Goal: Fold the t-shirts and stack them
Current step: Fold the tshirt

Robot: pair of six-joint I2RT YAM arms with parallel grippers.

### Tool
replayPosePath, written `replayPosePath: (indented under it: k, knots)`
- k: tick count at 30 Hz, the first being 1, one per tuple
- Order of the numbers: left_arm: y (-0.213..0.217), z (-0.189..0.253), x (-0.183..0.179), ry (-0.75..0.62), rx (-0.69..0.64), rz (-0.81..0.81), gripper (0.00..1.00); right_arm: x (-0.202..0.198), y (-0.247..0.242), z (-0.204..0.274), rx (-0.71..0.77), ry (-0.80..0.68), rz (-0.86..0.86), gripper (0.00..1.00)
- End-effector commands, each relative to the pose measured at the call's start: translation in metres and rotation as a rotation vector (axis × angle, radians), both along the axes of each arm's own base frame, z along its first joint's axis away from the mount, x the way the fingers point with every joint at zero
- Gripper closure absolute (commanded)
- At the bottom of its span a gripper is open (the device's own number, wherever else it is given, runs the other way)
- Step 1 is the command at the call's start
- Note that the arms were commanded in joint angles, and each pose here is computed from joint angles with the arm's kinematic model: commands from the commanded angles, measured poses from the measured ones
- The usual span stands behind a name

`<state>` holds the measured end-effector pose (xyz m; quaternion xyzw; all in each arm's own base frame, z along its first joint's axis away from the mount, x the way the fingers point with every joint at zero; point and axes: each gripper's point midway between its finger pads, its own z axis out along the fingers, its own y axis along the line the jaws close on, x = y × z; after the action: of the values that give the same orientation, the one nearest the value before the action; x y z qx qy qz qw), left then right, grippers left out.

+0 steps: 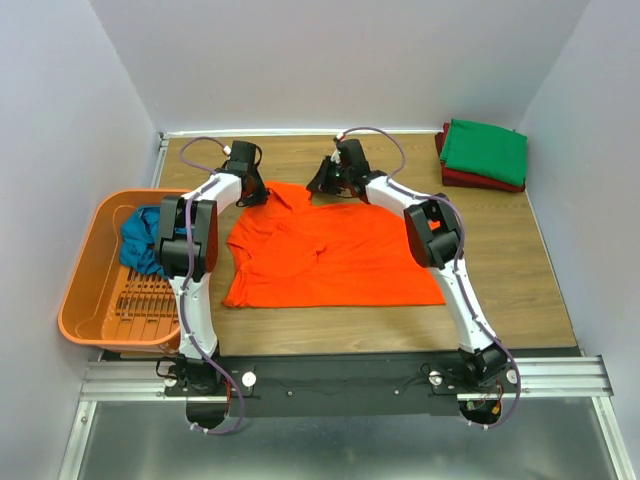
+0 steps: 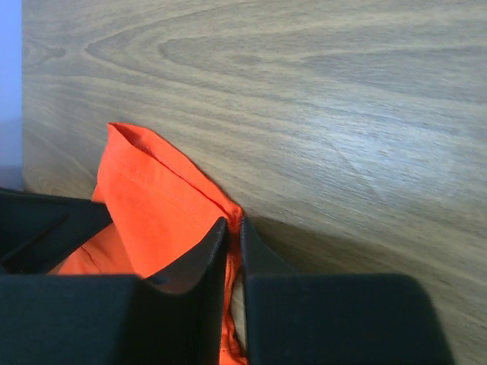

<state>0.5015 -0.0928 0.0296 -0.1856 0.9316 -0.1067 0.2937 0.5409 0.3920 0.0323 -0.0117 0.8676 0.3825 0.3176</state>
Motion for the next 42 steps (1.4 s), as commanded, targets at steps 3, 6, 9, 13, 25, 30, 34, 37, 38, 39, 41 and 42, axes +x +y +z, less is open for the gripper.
replayPosePath:
  k: [3,6,9,13,25,30,34,37,38,39,41,42]
  knots:
    - [0.018,-0.021,-0.014,0.085,0.059,0.069,0.86,-0.003,-0.013,-0.023,-0.072,0.020,-0.072,0.89]
    - [0.018,-0.021,-0.015,0.088,0.059,0.071,0.86,0.004,-0.025,-0.013,-0.086,0.008,-0.145,0.92]
    - [0.018,-0.020,-0.015,0.088,0.059,0.071,0.87,0.006,-0.039,-0.009,-0.094,0.001,-0.195,0.94]
    - [0.018,-0.018,-0.014,0.080,0.060,0.068,0.87,0.009,-0.045,-0.003,-0.075,-0.017,-0.234,0.95]
    - [0.018,-0.013,-0.011,0.062,0.050,0.056,0.86,0.012,-0.059,0.001,-0.069,-0.018,-0.283,0.95]
    - [0.018,-0.010,-0.010,0.054,0.040,0.055,0.86,0.005,-0.074,-0.002,-0.071,0.002,-0.333,0.95]
    - [0.017,-0.008,-0.009,0.050,0.031,0.054,0.86,-0.002,-0.078,-0.002,-0.051,0.012,-0.350,0.95]
    - [0.017,-0.005,-0.008,0.043,0.032,0.051,0.85,-0.006,-0.077,0.000,-0.033,0.010,-0.343,0.94]
    - [0.017,-0.002,-0.006,0.031,0.031,0.051,0.85,-0.005,-0.076,0.002,-0.023,0.002,-0.338,0.91]
    - [0.015,0.003,-0.004,0.013,0.022,0.035,0.84,-0.006,-0.075,0.004,-0.020,-0.004,-0.329,0.80]
    - [0.013,0.014,0.000,-0.022,0.011,0.025,0.82,-0.005,-0.070,0.011,-0.007,-0.023,-0.299,0.68]
    - [0.012,0.024,0.007,-0.059,0.009,0.020,0.78,-0.003,-0.069,0.014,-0.004,-0.034,-0.289,0.62]
